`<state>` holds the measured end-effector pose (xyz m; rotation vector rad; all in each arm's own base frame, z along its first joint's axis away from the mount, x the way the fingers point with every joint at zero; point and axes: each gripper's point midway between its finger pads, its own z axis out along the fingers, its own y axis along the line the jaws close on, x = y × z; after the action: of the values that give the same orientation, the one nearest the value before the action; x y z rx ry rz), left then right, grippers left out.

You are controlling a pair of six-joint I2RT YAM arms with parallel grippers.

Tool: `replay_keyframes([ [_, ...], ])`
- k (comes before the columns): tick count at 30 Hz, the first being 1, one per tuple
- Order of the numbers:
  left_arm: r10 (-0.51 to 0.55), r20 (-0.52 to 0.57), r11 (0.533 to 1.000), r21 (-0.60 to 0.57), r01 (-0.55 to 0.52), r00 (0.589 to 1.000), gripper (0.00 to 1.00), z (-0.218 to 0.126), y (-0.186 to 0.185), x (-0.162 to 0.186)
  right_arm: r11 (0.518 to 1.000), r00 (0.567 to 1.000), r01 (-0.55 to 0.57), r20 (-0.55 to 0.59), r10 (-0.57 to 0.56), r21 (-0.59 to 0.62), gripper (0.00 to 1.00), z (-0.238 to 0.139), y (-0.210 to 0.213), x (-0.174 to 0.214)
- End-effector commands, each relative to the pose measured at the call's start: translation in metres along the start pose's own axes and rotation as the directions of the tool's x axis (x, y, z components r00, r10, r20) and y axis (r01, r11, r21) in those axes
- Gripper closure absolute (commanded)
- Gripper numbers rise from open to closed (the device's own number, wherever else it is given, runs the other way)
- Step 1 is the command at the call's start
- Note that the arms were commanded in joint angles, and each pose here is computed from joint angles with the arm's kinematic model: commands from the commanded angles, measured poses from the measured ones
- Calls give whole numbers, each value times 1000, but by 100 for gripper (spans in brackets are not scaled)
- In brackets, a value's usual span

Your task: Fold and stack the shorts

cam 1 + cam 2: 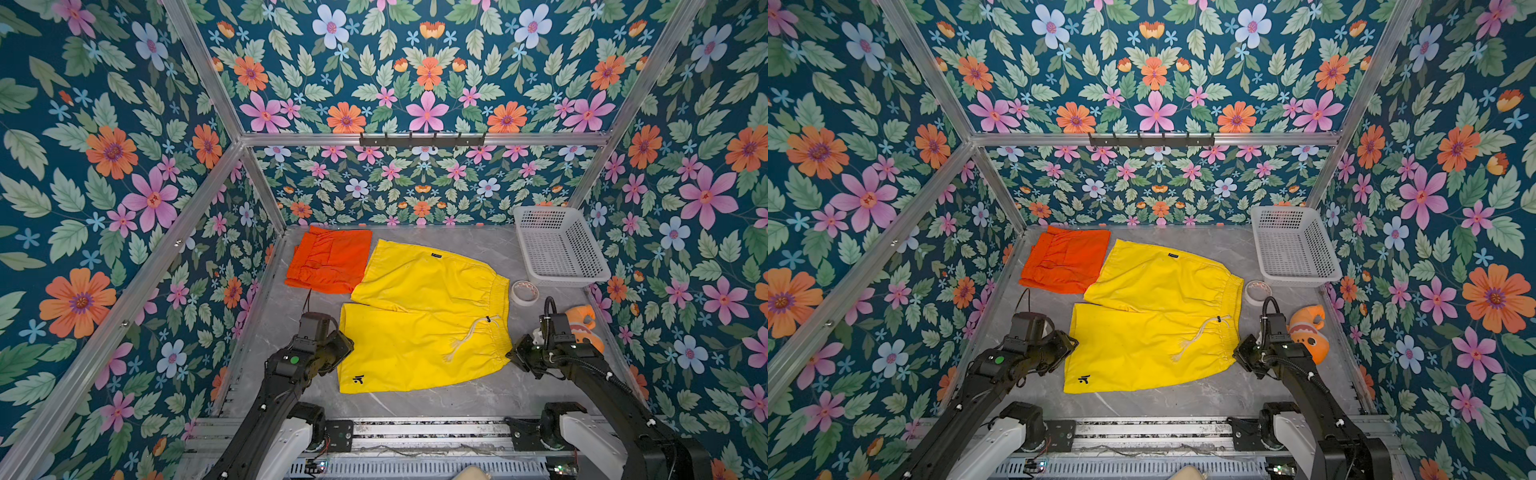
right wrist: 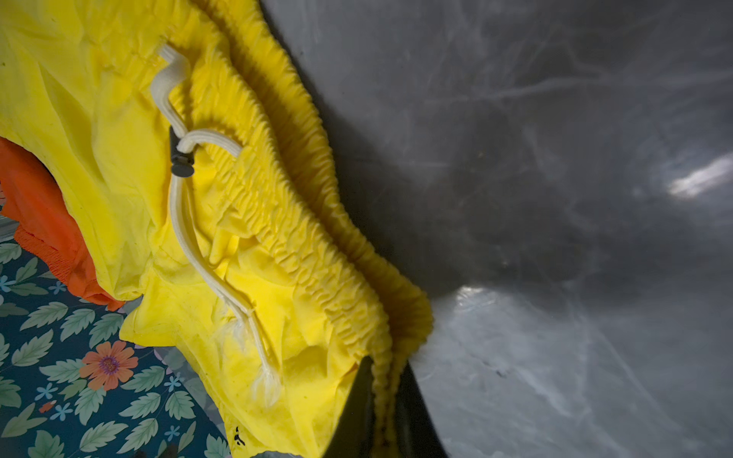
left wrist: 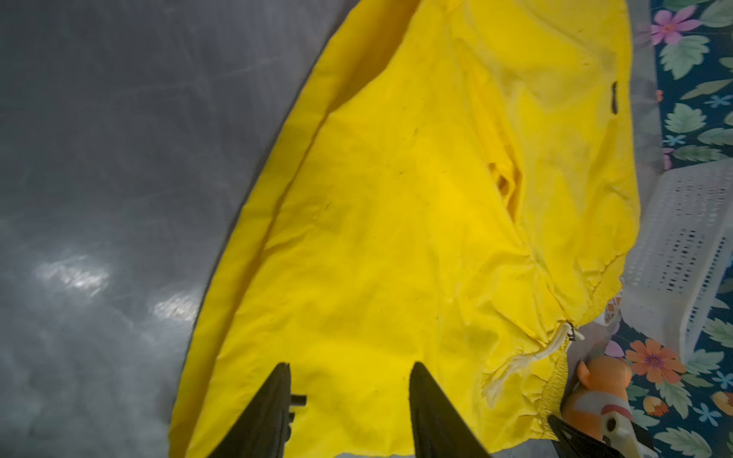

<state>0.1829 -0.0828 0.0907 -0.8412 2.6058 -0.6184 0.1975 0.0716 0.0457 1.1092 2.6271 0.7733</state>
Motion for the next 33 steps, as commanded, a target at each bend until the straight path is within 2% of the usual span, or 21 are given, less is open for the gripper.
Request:
replay_keyframes([
  [1, -113, -84, 980, -173, 97, 990, 49, -3, 41, 27, 1000, 1000, -2, 13, 2, 20, 89, -3, -3, -1],
  [8, -235, -164, 956, -217, 197, 958, 43, 3, 47, 45, 1000, 1000, -5, 20, 4, 23, 88, -3, -4, -1],
  [11, -274, -168, 940, -253, 228, 947, 43, 4, 52, 49, 1000, 1000, -6, 22, 5, 18, 88, -4, -3, -1],
  [13, -301, -177, 931, -269, 248, 937, 39, 6, 55, 53, 1000, 1000, -6, 25, 5, 18, 87, -4, -3, -2],
  [22, -388, -233, 907, -269, 324, 892, 39, 23, 58, 69, 1000, 1000, -5, 26, 4, 18, 87, -4, -1, -2],
  [25, -390, -231, 906, -272, 326, 891, 46, 24, 58, 68, 1000, 1000, -6, 24, 6, 18, 87, -4, -2, -1],
  [33, -362, -192, 902, -320, 290, 912, 81, 28, 67, 60, 1000, 1000, -6, 30, 5, 23, 87, -8, -3, 0],
])
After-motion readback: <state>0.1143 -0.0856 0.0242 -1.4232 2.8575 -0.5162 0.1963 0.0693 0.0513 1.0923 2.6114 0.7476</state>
